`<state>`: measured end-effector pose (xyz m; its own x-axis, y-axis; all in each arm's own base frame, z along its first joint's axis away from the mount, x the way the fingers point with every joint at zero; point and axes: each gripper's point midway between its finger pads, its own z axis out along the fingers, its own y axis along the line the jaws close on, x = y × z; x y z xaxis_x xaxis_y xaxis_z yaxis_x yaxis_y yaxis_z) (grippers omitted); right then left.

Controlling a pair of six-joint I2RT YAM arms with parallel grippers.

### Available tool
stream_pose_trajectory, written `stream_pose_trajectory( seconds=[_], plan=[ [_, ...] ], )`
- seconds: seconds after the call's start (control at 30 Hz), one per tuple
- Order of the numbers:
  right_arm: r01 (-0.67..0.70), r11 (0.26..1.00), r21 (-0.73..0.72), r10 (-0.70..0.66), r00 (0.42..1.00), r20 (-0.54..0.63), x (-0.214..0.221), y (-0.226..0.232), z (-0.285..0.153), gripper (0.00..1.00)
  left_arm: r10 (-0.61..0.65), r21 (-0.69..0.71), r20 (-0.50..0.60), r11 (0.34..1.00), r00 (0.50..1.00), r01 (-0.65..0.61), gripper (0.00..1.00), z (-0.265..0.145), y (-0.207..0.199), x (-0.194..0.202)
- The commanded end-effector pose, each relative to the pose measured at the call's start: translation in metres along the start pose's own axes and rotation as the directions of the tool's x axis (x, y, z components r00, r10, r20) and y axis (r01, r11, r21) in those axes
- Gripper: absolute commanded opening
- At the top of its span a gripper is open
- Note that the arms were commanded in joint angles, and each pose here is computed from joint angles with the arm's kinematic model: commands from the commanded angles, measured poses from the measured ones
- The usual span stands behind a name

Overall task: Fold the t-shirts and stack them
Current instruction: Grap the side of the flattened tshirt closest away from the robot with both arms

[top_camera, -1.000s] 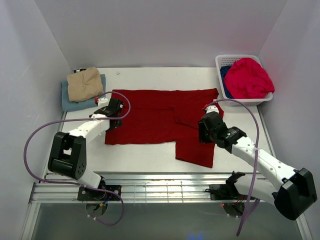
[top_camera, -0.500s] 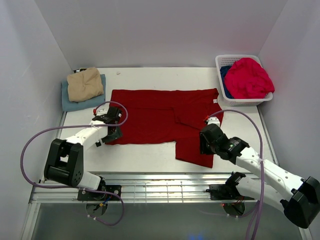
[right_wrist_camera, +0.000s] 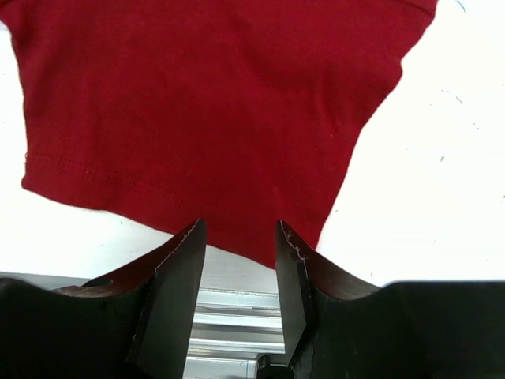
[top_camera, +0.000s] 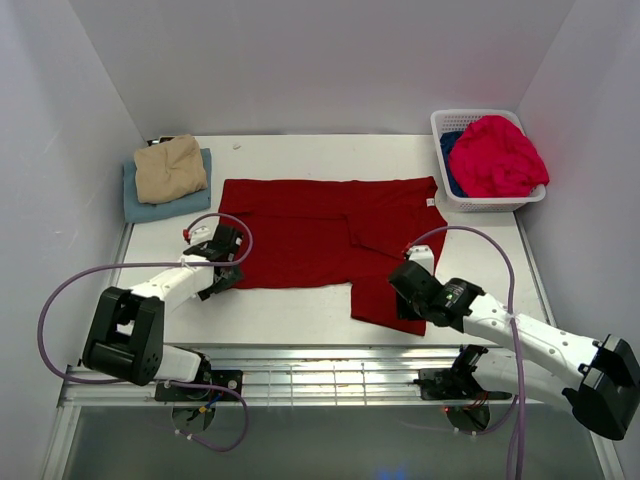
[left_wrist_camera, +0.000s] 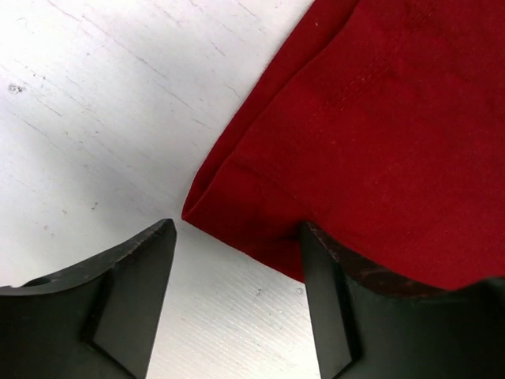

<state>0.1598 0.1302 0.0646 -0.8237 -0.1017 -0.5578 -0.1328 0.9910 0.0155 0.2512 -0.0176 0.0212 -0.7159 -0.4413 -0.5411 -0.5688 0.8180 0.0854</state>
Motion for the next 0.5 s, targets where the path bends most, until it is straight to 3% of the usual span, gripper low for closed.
stream_pose_trajectory(
  seconds=[0.0,0.47],
  plan=[
    [-0.027,0.997,0.068,0.027,1.000,0.000,0.007,-0.011,0.003,0.46,-0.046,-0.013,0.053,0.999,0.998,0.046,0.73,-0.001,0.007,-0.006],
    [-0.066,0.976,0.207,0.084,0.993,-0.081,0.039,-0.029,0.022,0.44,-0.062,0.013,0.067,0.998,0.996,0.061,0.71,-0.008,0.006,-0.010]
  ],
)
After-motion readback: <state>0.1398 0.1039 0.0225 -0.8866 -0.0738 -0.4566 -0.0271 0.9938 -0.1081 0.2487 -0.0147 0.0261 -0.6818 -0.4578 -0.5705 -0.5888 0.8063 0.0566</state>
